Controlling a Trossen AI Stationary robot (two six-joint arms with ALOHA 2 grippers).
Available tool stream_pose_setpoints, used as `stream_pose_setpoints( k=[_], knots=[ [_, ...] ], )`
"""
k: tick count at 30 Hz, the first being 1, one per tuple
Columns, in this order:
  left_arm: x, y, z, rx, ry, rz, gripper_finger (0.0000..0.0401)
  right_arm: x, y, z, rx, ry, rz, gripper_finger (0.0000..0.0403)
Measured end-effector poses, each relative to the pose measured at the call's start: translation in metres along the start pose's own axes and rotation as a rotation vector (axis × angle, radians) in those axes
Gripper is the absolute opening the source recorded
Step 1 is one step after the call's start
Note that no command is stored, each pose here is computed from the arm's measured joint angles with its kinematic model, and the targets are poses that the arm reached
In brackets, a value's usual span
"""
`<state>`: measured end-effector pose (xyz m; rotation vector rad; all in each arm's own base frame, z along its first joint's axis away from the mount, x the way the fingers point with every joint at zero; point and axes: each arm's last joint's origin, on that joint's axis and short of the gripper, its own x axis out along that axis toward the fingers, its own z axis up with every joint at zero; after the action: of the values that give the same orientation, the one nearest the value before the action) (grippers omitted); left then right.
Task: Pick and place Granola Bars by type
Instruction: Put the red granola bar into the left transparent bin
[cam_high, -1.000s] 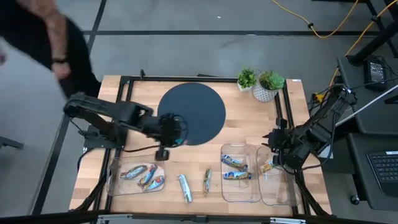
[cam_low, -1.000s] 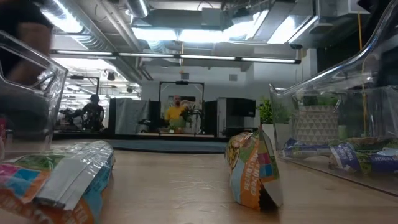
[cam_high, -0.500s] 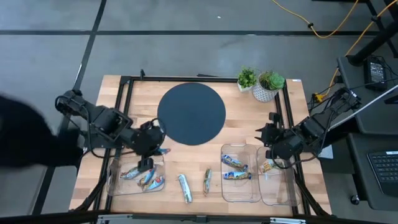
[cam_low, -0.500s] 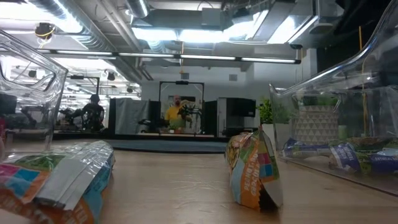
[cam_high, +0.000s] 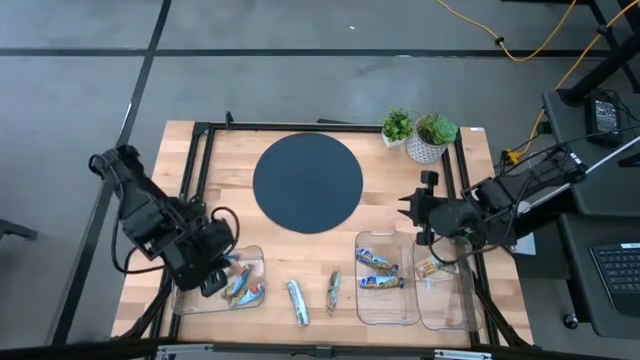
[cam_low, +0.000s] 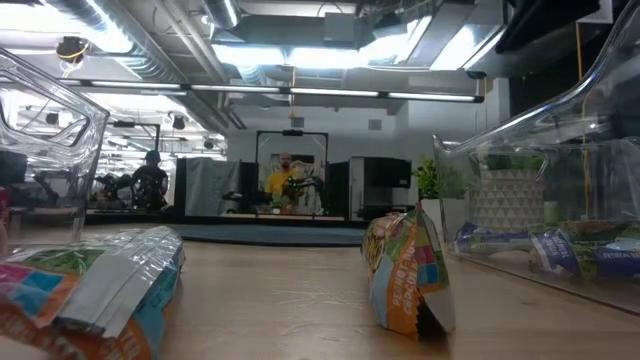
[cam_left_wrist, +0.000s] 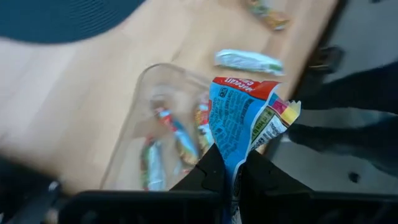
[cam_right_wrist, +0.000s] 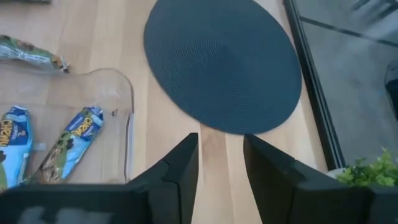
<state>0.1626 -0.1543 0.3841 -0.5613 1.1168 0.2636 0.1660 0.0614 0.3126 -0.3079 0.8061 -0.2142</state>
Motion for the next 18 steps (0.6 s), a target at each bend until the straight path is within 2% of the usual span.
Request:
stream_pose_setpoints(
  k=[4, 8, 12, 18],
  knots=[
    [0.012, -0.002, -0.011, -0.020, -0.002, 0.101, 0.0011, 0.004, -0.005, 0.004, 0.019, -0.016, 0.008, 0.0129],
    [0.045, -0.003, -0.029, -0.023, 0.003, 0.180, 0.0007, 0.006, -0.010, 0.006, 0.045, -0.018, -0.006, 0.0129],
    [0.077, 0.002, -0.049, -0.080, 0.066, 0.200, 0.0009, 0.008, -0.011, 0.006, 0.052, -0.013, -0.012, 0.0129],
    [0.106, 0.008, -0.071, -0.144, 0.183, 0.184, 0.0011, 0.009, -0.012, 0.008, 0.022, -0.026, 0.024, 0.0129]
  ],
)
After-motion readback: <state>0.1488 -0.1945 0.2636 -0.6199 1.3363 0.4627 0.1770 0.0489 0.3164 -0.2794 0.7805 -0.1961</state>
